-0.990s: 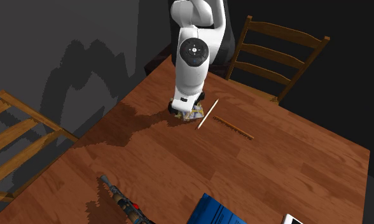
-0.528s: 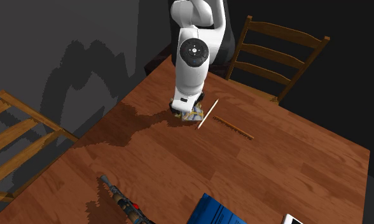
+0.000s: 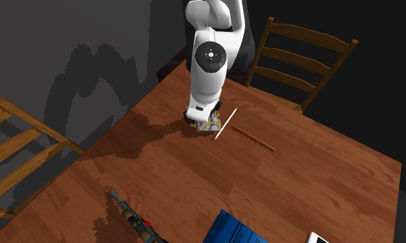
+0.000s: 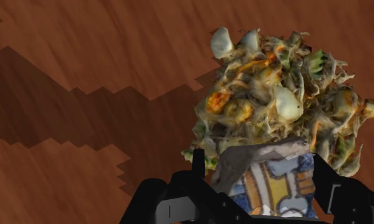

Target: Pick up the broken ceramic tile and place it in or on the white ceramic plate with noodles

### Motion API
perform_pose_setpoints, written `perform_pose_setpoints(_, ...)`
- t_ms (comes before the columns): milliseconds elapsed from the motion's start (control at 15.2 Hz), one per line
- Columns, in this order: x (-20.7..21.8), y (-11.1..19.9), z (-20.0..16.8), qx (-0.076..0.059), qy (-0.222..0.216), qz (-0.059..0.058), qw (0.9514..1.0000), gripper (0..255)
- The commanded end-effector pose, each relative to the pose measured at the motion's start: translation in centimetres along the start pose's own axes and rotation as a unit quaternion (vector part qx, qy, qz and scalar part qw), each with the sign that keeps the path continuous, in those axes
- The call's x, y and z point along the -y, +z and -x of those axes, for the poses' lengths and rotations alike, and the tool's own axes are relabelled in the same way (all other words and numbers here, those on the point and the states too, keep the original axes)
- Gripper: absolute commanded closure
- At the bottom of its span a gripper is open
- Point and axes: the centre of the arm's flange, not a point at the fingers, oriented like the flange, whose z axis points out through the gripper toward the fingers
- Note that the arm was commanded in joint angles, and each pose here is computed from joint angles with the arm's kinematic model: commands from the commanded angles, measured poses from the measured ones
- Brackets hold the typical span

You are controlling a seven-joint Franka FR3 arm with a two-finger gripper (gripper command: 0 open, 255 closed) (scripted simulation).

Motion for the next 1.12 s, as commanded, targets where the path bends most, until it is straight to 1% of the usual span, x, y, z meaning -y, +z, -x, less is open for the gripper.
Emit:
perform_pose_setpoints(0,0.0,0.0,0.0,0.0,0.0,0.0,1.0,255)
perform_pose_setpoints(1056,0.1,-8.2,1.3,0.0,0.0,0.0,1.0,255)
